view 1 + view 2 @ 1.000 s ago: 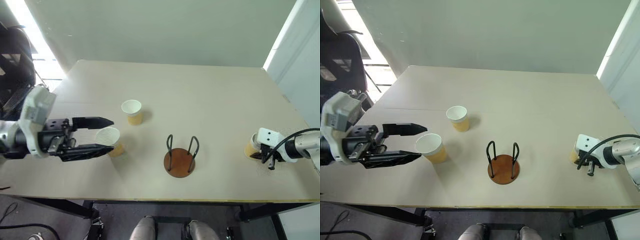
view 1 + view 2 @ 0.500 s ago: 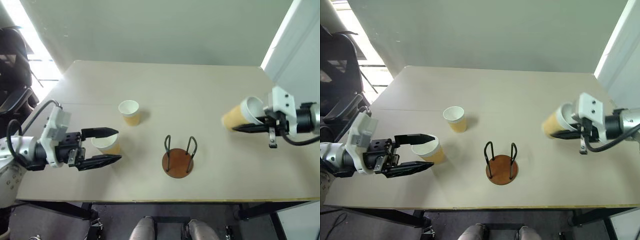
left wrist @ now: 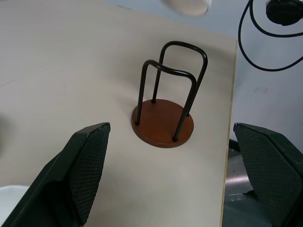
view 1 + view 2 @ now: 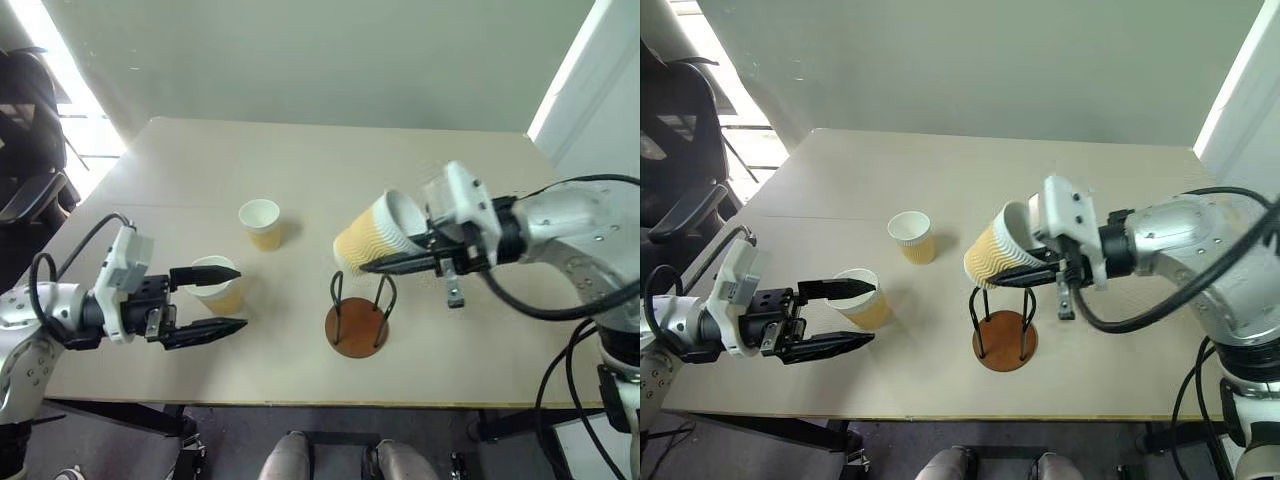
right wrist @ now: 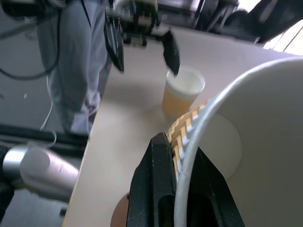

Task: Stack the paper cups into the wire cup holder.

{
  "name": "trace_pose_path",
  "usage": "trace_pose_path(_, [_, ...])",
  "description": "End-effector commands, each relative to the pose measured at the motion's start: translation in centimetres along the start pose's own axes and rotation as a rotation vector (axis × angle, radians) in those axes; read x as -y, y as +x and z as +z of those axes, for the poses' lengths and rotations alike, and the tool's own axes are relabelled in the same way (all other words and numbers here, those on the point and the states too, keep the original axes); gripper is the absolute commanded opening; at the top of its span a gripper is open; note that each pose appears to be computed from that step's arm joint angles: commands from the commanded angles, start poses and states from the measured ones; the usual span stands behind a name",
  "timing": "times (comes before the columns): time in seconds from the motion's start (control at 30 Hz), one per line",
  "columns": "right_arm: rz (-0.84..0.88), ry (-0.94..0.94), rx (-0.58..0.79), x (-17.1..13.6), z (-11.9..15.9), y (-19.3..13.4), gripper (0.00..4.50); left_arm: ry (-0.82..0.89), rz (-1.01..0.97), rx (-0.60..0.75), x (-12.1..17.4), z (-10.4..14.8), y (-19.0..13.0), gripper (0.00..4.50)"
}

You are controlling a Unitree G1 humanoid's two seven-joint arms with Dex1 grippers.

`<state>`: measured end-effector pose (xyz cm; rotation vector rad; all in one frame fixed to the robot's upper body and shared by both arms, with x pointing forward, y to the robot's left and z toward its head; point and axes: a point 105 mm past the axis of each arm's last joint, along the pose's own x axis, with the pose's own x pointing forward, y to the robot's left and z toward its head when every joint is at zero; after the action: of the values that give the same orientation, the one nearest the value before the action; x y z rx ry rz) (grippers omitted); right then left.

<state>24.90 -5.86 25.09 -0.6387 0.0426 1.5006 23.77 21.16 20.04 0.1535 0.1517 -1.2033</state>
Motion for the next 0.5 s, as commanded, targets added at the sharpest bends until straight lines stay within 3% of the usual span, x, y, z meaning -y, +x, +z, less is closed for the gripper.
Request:
trace_pose_path(0.03, [0.002, -0.067, -0.031, -0.1, 0.2, 0.7, 0.01, 0.039, 0.016, 0.008, 0.2, 0.6, -0.2, 4.50])
trace_pose_path(0.5, [0.058, -0.116, -0.120, -0.5, -1.5, 2.0, 0.01, 0.034, 0.037, -0.001, 0.3, 0.2, -0.4, 4.50])
